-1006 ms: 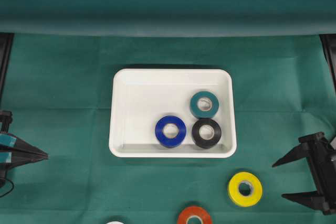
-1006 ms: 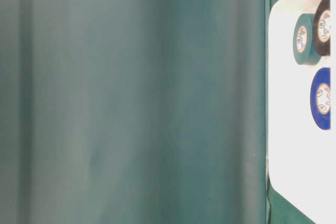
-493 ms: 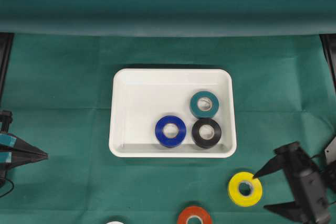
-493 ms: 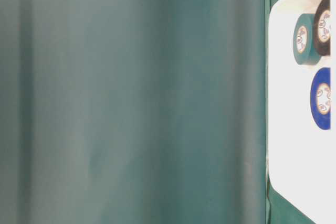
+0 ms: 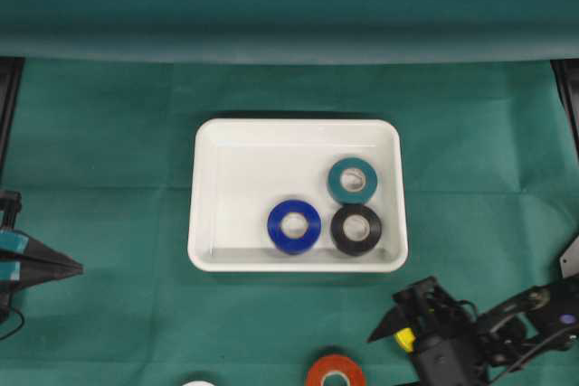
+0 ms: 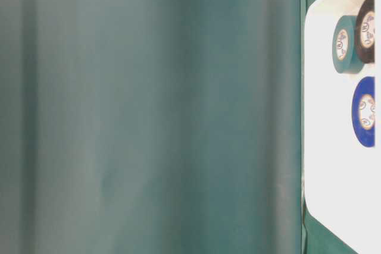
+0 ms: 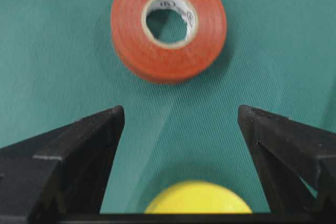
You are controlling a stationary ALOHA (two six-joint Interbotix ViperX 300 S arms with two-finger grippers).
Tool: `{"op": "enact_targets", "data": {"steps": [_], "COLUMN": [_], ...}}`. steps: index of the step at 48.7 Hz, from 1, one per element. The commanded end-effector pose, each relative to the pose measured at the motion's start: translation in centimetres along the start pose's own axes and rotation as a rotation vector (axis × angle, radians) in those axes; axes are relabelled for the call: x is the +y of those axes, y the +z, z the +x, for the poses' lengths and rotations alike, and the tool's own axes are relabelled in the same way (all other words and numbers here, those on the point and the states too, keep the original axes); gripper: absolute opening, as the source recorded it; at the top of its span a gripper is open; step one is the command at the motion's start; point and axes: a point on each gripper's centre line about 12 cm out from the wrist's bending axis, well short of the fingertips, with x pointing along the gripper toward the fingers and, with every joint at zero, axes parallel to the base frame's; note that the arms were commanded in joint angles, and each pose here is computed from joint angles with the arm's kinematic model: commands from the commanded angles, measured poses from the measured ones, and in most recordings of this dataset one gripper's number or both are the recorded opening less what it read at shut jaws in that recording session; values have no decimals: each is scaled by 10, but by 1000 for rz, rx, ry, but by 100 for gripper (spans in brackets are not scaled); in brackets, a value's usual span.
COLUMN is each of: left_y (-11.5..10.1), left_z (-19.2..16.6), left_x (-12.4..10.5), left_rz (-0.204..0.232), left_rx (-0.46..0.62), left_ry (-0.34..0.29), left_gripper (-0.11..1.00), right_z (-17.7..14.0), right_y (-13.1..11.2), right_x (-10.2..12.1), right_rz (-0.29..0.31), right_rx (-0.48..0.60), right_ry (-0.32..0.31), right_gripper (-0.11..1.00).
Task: Put the tape into the white case with the right arm.
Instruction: 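Lower the right gripper onto the red tape roll and grasp it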
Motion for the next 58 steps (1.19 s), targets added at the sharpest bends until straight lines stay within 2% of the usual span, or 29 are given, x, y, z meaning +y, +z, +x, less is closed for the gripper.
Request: {"op": "enact_targets", "data": {"steps": [1,19,47,58], "left_y": [5,5,5,5], "left_z": [1,1,1,1], "left_x": [0,0,0,0], "left_rz": [-2,-2,-2,-2], "left_rx": [-14,-15,-14,-14], "left_ry": [1,3,1,1], "left_gripper": [0,0,0,0], "right_z": [9,39,46,57], "right_y": [21,39,36,33], "right_x": [5,18,22,28], "right_rz": [-19,-55,-59,-57], "right_rx": [-36,-30,-14,-34], "right_ry": [14,41,49,94], "right_gripper": [65,65,64,64]}}
